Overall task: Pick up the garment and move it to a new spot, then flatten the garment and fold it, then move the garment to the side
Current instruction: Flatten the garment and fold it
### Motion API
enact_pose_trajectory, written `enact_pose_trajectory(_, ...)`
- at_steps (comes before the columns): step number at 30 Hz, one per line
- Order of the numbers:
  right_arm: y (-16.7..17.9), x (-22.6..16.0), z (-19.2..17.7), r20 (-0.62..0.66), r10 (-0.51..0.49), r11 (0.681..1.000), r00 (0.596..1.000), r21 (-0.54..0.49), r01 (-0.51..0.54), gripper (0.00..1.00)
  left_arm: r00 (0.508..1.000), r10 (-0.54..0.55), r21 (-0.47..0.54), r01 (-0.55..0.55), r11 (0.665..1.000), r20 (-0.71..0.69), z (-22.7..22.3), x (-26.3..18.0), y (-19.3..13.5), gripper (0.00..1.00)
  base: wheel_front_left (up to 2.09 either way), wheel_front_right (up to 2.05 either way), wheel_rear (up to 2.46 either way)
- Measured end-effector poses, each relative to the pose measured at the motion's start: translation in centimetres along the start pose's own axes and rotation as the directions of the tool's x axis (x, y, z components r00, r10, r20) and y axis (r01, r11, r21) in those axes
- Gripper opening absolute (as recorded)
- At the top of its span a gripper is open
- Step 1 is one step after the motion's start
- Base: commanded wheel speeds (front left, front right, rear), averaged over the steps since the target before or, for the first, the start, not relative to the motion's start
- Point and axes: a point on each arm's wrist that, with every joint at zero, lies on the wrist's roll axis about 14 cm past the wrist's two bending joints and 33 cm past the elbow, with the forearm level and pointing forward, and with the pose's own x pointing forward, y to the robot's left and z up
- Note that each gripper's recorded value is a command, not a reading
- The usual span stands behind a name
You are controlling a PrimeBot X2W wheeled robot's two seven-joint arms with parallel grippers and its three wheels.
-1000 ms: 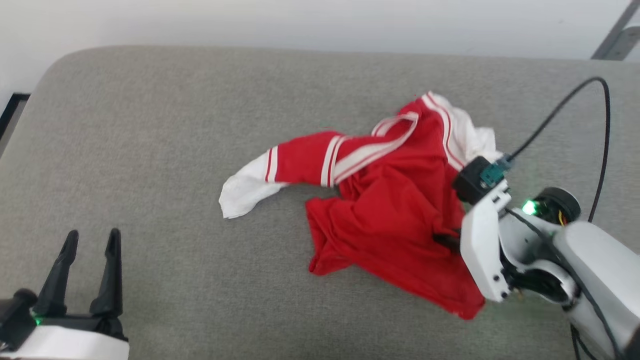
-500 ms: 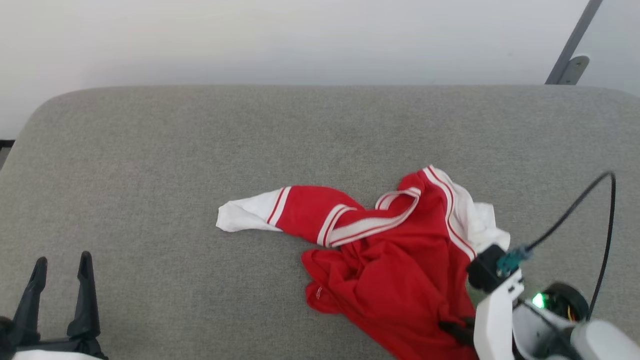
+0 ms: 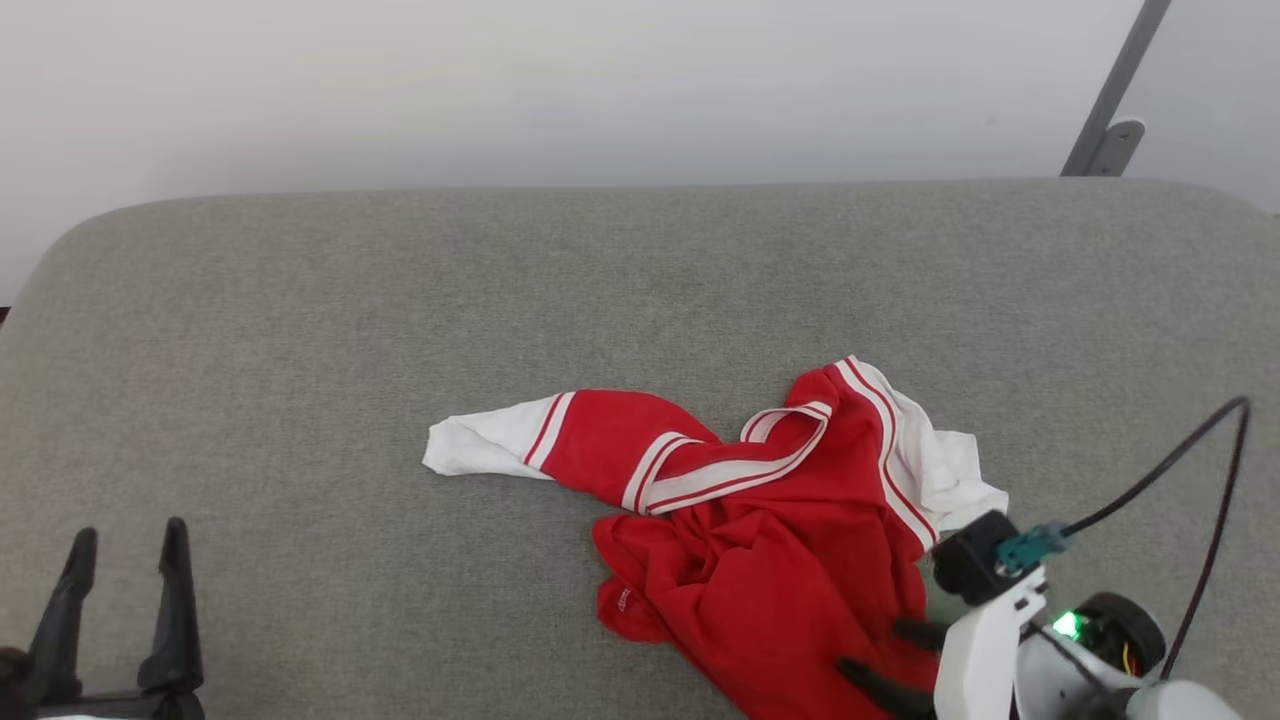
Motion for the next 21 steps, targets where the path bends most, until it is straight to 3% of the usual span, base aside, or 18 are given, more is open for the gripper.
enact_pose_trajectory(7,-0.6,-2.2,3.8,0.150,-0.027,1.000,0.988,0.013,0.025,1.00,0.989,-0.147,0.009,0.147,0.989,-0.011,0.3,2.0,-2.8,1.00,0.00,0.00,0.00)
enact_pose_trajectory(11,-2.2,-3.9,6.9,0.279,-0.096,0.995,0.955,0.011,0.097,1.00,0.970,-0.240,0.015,0.240,0.971,-0.036,0.5,3.7,-4.7,1.00,0.00,0.00,0.00)
enact_pose_trajectory(17,-5.2,-6.4,12.1,0.506,-0.212,0.972,0.836,0.025,0.232,1.00,0.912,-0.391,0.010,0.395,0.919,-0.126,-0.4,6.0,-8.4,1.00,0.00,0.00,0.00)
enact_pose_trajectory(19,-6.3,-7.2,13.5,0.571,-0.253,0.959,0.781,0.041,0.281,1.00,0.881,-0.442,0.010,0.450,0.893,-0.171,-1.0,6.6,-9.7,1.00,0.00,0.00,0.00)
enact_pose_trajectory(20,-7.5,-8.1,14.6,0.628,-0.292,0.942,0.721,0.060,0.330,1.00,0.844,-0.490,-0.004,0.501,0.865,-0.220,-1.6,7.2,-11.1,1.00,0.00,0.00,0.00)
enact_pose_trajectory(21,-8.0,-8.5,15.0,0.655,-0.313,0.932,0.688,0.074,0.354,1.00,0.822,-0.513,-0.007,0.528,0.849,-0.247,-1.9,7.4,-11.8,1.00,0.00,0.00,0.00)
